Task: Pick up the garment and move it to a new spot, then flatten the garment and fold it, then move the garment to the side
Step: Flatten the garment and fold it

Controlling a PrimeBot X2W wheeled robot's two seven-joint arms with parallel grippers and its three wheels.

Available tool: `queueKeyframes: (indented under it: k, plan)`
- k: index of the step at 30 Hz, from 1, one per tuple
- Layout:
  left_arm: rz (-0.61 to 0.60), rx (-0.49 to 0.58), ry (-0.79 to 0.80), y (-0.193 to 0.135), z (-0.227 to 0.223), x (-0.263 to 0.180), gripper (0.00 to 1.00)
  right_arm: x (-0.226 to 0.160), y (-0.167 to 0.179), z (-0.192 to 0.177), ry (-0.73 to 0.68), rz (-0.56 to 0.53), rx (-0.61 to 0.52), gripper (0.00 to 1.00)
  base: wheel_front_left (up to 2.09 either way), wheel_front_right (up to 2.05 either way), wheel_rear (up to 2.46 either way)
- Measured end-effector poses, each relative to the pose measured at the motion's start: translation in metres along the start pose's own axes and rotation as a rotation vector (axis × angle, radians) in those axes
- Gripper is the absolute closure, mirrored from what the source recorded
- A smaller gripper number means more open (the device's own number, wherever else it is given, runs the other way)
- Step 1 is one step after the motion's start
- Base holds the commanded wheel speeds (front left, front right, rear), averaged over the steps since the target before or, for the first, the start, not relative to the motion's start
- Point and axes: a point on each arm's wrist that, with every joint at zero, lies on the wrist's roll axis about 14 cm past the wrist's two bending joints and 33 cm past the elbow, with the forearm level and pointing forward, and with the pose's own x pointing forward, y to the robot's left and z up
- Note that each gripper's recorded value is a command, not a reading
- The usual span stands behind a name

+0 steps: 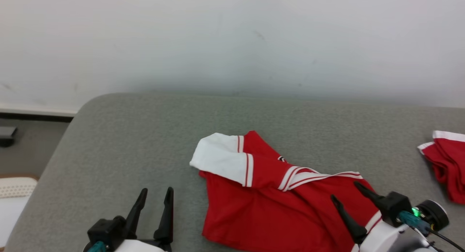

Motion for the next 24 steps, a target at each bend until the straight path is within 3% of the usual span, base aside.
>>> queueKeyframes:
  k: [10,17,24]
  plan:
    - [0.097,0.01,0.001,0.031,0.002,-0.011,0.0,0.064,0.031,-0.028,0.208,0.224,-0.138,0.0,0.0,0.0,0.0]
    - [0.171,0.018,0.005,0.054,0.003,-0.02,0.0,0.093,0.057,-0.038,0.251,0.348,-0.181,0.0,0.0,0.0,0.0]
    - [0.193,0.024,0.016,0.061,0.001,-0.022,0.0,0.105,0.054,-0.06,0.337,0.365,-0.192,0.0,0.0,0.0,0.0]
